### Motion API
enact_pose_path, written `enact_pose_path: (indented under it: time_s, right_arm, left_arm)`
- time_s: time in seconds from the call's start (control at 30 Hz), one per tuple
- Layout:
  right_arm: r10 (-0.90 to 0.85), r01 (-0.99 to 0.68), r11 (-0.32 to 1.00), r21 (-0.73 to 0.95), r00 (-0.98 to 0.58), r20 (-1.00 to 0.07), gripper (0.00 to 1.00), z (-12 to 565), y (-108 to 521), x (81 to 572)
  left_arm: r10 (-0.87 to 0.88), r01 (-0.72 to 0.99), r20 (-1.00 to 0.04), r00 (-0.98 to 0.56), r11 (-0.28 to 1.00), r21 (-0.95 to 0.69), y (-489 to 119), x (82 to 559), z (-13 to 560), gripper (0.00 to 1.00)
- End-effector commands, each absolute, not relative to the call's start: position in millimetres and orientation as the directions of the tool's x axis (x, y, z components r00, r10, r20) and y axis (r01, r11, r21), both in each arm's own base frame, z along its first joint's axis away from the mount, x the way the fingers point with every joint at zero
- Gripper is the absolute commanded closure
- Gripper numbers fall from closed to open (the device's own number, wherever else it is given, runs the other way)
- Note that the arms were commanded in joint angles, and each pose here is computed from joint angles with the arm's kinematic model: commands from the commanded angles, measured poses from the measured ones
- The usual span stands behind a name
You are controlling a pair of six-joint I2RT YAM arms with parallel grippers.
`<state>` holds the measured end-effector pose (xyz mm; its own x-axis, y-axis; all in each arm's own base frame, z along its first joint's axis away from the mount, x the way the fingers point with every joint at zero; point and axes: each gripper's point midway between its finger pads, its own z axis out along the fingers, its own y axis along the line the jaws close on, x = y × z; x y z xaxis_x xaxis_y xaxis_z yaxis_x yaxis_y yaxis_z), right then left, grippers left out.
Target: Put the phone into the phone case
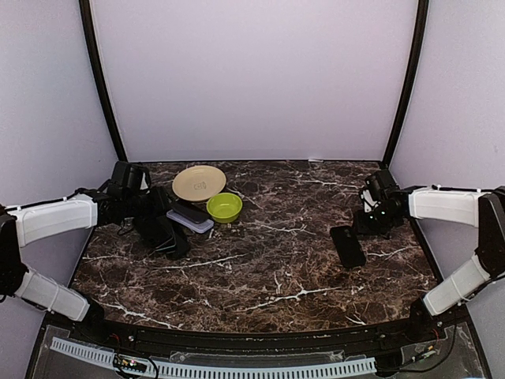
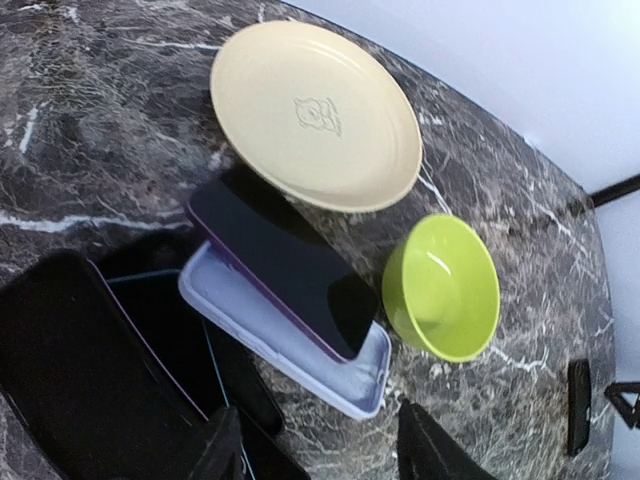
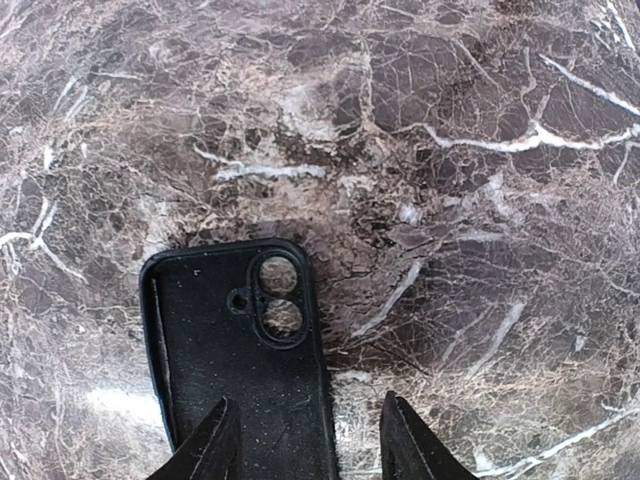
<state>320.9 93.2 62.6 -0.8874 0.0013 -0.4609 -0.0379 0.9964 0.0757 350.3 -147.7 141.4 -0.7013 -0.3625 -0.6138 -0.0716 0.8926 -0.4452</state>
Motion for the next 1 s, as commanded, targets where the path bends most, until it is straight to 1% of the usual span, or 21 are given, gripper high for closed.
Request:
enact_pose_path:
  time_s: [0.0, 0.03, 0.07, 0.1, 0.2, 0.27, 0.37, 0.5, 0.57, 0.77, 0.83, 0.97]
  right_arm:
    - [0.003, -0.054, 0.994, 0.100, -0.866, -0.501, 0.52, 79, 100, 327]
    - [0.002, -0.057, 0.993, 0.102, -0.864, -0.504, 0.52, 80, 100, 327]
    - [0.000, -0.062, 0.993, 0.104, -0.861, -0.509, 0.52, 81, 101, 327]
    - [0.000, -0.064, 0.992, 0.107, -0.858, -0.514, 0.52, 83, 102, 327]
    - [-0.002, -0.072, 0.991, 0.112, -0.850, -0.527, 0.52, 88, 103, 328]
    - [-0.005, -0.078, 0.990, 0.114, -0.847, -0.532, 0.52, 91, 104, 328]
    - [-0.012, -0.086, 0.990, 0.114, -0.845, -0.535, 0.53, 92, 105, 328]
    - [-0.019, -0.092, 0.989, 0.112, -0.849, -0.528, 0.53, 90, 107, 328]
    - [-0.021, -0.094, 0.989, 0.114, -0.852, -0.523, 0.54, 89, 108, 327]
    - [-0.023, -0.097, 0.989, 0.114, -0.847, -0.531, 0.54, 92, 109, 327]
    - [-0.024, -0.099, 0.989, 0.112, -0.846, -0.532, 0.54, 93, 109, 327]
    - [-0.027, -0.104, 0.988, 0.115, -0.845, -0.534, 0.54, 94, 111, 329]
  left_arm:
    - [-0.608, -0.184, -0.515, -0.605, 0.735, -0.653, -126, 390, 155, 0.40]
    - [-0.635, -0.193, -0.502, -0.587, 0.712, -0.675, -121, 400, 160, 0.39]
    - [-0.666, -0.238, -0.450, -0.594, 0.680, -0.693, -111, 409, 146, 0.37]
    - [-0.675, -0.220, -0.431, -0.599, 0.656, -0.722, -113, 419, 152, 0.37]
    - [-0.696, -0.282, -0.355, -0.624, 0.624, -0.729, -102, 444, 124, 0.36]
    - [-0.708, -0.325, -0.312, -0.633, 0.610, -0.723, -96, 452, 105, 0.36]
    - [-0.704, -0.319, -0.325, -0.631, 0.618, -0.719, -92, 464, 94, 0.36]
    - [-0.671, -0.314, -0.305, -0.676, 0.637, -0.704, -98, 477, 70, 0.37]
    - [-0.664, -0.328, -0.282, -0.692, 0.638, -0.696, -100, 479, 54, 0.41]
    - [-0.649, -0.337, -0.237, -0.723, 0.631, -0.698, -107, 474, 38, 0.51]
    - [-0.643, -0.343, -0.226, -0.732, 0.634, -0.693, -107, 471, 37, 0.53]
    - [-0.623, -0.333, -0.218, -0.751, 0.644, -0.689, -111, 462, 40, 0.54]
